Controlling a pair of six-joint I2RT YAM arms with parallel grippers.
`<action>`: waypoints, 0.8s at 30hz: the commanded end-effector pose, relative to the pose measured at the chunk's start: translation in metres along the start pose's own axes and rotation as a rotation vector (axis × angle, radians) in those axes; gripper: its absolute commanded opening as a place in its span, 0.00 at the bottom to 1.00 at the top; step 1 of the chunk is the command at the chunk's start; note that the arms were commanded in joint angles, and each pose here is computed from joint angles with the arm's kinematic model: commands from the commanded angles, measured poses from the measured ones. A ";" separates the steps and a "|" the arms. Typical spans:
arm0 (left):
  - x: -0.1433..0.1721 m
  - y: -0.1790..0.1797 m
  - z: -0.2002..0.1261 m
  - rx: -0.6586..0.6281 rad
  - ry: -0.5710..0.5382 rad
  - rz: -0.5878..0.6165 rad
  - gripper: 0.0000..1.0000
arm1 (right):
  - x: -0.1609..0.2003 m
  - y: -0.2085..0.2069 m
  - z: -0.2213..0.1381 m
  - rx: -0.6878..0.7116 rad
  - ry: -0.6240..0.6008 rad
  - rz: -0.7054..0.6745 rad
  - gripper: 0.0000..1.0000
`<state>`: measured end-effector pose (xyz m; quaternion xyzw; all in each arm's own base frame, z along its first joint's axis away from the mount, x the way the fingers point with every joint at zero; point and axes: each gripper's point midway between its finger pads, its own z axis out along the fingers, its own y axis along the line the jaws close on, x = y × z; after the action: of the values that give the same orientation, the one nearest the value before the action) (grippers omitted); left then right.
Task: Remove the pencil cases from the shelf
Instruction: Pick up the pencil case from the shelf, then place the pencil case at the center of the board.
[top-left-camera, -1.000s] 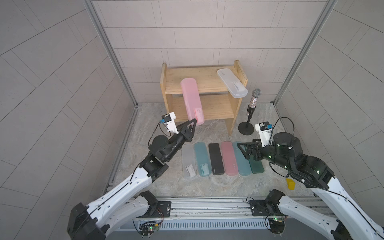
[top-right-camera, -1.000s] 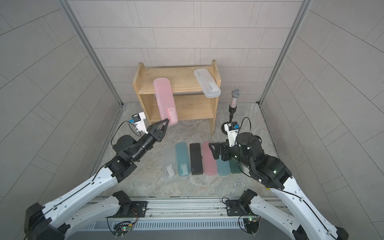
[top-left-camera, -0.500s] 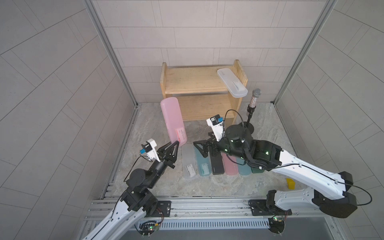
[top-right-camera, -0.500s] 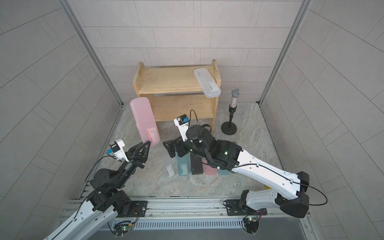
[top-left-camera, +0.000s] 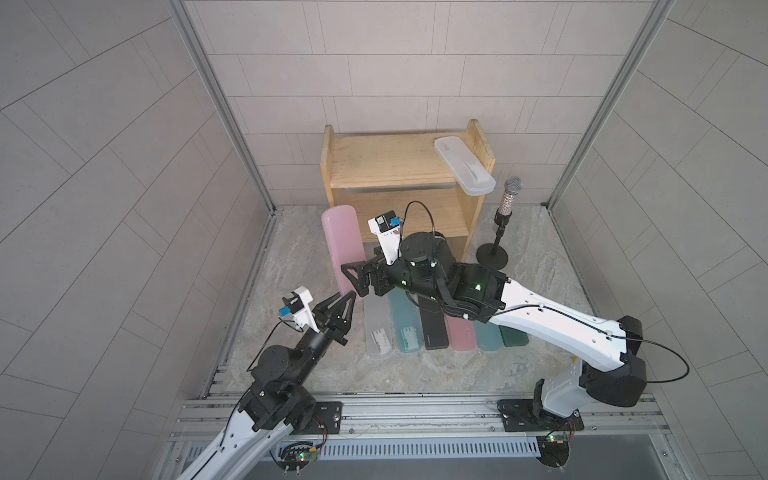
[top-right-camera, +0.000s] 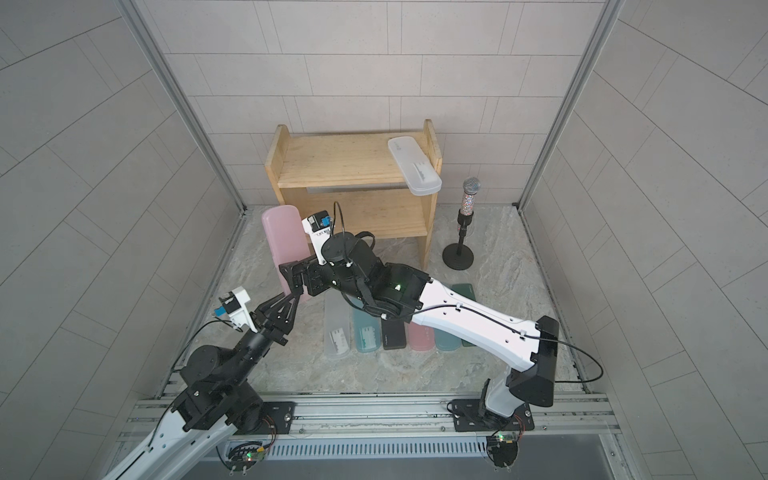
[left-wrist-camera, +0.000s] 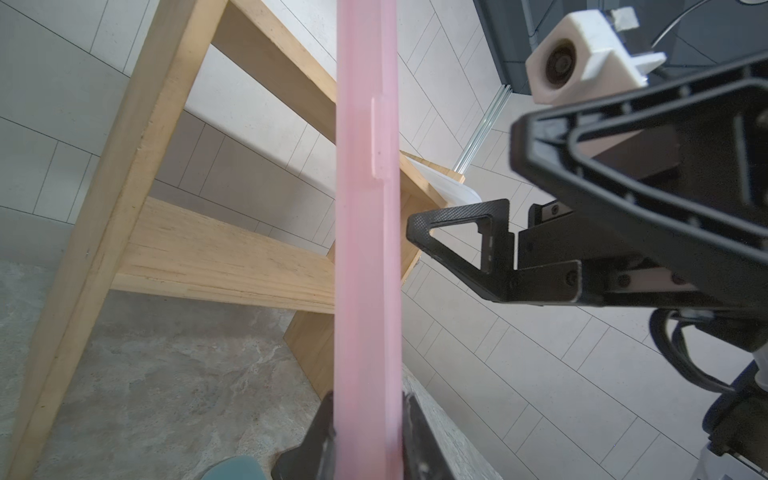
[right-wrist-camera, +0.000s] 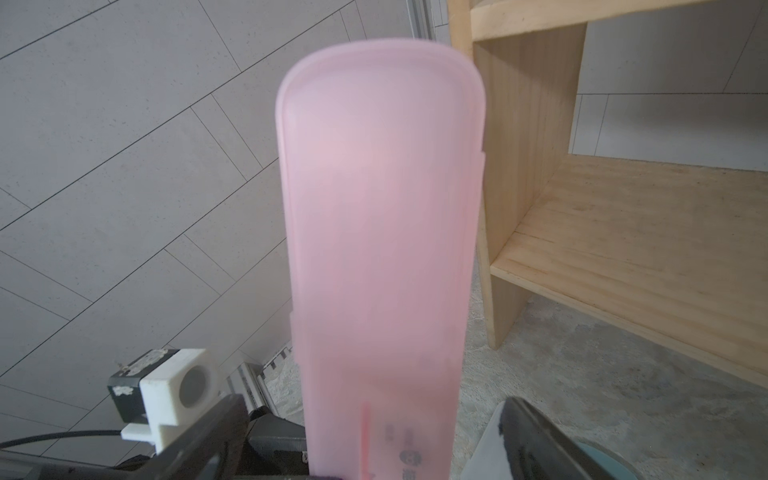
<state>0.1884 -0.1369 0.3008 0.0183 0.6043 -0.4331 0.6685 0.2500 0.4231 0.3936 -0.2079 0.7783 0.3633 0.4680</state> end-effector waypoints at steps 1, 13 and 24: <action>-0.004 -0.001 -0.003 0.007 -0.018 0.020 0.00 | -0.001 0.003 0.006 0.009 0.003 -0.016 1.00; -0.002 0.000 -0.006 0.008 -0.009 0.021 0.00 | 0.004 0.007 0.024 0.009 0.034 -0.022 1.00; 0.003 0.002 -0.009 0.001 0.004 0.024 0.00 | 0.017 0.000 0.039 0.046 0.069 -0.022 0.87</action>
<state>0.1851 -0.1344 0.2910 0.0203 0.6158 -0.4275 0.6616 0.2652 0.4533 0.3665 -0.2194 0.7972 0.3402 0.4479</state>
